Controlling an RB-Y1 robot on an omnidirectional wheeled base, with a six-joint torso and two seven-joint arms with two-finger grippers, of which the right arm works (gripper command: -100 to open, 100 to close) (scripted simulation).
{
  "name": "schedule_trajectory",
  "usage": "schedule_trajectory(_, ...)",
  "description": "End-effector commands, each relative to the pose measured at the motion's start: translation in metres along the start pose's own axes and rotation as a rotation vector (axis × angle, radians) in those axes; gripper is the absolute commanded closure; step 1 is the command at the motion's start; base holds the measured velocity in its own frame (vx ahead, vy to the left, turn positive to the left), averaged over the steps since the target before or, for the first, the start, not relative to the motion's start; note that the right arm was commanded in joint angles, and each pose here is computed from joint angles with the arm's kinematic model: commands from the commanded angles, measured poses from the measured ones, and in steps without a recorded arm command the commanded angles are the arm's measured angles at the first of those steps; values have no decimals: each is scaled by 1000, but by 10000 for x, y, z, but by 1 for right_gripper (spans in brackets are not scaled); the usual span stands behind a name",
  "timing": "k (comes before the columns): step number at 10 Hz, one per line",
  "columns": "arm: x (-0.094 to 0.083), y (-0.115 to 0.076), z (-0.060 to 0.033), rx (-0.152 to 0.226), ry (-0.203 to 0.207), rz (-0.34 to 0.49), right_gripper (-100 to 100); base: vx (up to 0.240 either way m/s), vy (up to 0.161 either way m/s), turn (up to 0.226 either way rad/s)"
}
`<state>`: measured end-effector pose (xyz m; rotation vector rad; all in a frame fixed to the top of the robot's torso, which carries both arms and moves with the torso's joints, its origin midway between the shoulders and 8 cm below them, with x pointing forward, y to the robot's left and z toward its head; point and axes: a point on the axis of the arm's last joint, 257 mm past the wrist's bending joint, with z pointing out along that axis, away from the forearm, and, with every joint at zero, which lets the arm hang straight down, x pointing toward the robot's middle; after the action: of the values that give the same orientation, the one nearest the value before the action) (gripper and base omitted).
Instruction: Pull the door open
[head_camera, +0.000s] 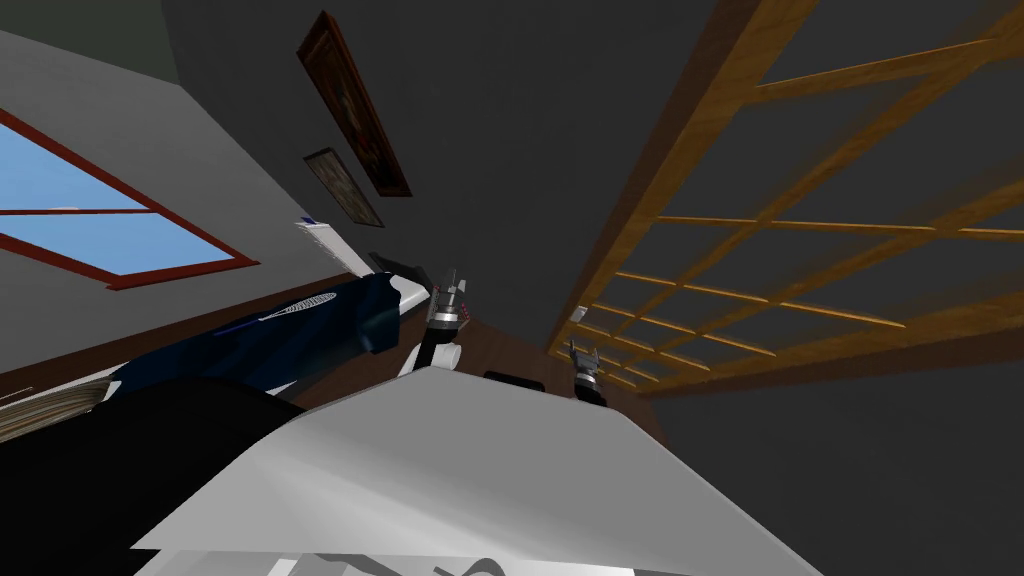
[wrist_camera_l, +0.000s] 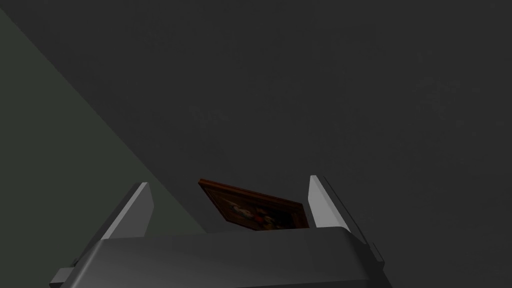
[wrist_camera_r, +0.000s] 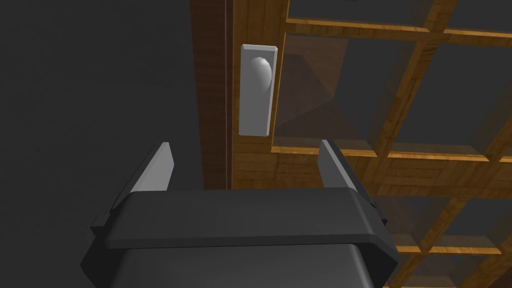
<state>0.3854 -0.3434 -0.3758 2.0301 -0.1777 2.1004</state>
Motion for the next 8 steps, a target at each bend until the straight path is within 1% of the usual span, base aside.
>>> schedule_trajectory(1, -91, 114, -37, -17, -15, 23, -100, 192, -23, 100)
schedule_trajectory(2, -120, 149, -46, -22, -20, 30, -100, 170, -18, 61)
schedule_trajectory(6, -243, 316, -90, -49, -40, 57, -100, 109, -41, 57)
schedule_trajectory(7, -229, 299, -80, -44, -38, 51, -100, 48, -23, 15)
schedule_trajectory(8, -249, 426, -100, -58, -40, 54, -100, 113, -19, 80)
